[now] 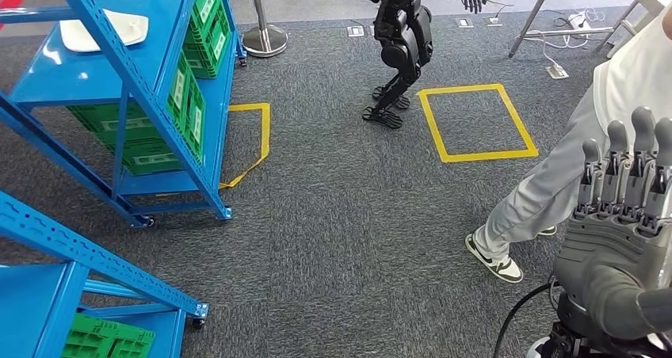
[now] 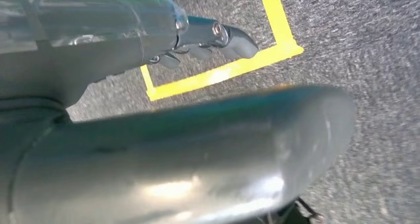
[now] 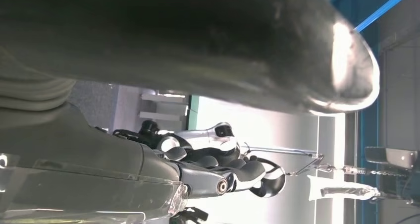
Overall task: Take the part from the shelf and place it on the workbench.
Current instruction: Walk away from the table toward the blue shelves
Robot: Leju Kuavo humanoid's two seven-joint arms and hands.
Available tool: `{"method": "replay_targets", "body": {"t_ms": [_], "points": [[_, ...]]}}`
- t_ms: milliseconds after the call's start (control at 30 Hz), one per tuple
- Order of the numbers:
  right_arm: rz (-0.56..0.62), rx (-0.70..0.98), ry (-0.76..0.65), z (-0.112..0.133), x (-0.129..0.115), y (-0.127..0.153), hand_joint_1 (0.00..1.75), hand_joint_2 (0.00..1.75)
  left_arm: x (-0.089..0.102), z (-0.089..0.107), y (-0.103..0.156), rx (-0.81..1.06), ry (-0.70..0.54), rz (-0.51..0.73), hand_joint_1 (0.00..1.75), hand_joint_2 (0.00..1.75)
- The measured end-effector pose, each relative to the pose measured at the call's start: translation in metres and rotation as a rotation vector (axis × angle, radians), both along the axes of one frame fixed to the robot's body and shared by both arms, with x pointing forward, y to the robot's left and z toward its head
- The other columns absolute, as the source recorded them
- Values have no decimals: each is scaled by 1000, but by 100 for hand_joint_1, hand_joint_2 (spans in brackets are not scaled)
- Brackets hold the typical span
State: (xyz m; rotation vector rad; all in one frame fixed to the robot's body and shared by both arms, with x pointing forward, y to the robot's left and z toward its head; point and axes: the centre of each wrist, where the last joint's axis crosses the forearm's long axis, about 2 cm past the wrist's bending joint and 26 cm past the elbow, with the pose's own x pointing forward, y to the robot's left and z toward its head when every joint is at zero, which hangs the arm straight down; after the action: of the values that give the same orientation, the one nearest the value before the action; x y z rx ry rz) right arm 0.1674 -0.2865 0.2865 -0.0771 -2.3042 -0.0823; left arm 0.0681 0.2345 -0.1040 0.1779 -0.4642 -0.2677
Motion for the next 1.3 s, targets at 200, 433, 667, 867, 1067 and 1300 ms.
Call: {"method": "replay_targets", "body": {"t_ms": [200, 433, 667, 867, 1067, 1300], "points": [[0, -1, 5, 0, 0, 0, 0, 0, 1, 0, 2, -22, -11, 59, 0, 0], [3, -6, 7, 0, 0, 0, 0, 0, 1, 0, 3, -24, -10, 74, 0, 0], [-8, -45, 26, 0, 0, 0, 0, 0, 1, 0, 3, -22, -6, 74, 0, 0], [-36, -123, 41, 3, 2, -2, 0, 0, 1, 0, 3, -23, -6, 82, 0, 0], [-36, -138, 51, 2, 5, -2, 0, 0, -1, -1, 3, -24, -1, 87, 0, 0], [-33, -158, 62, 1, 5, -3, 0, 0, 3, 0, 0, -32, -9, 92, 0, 0]]}}
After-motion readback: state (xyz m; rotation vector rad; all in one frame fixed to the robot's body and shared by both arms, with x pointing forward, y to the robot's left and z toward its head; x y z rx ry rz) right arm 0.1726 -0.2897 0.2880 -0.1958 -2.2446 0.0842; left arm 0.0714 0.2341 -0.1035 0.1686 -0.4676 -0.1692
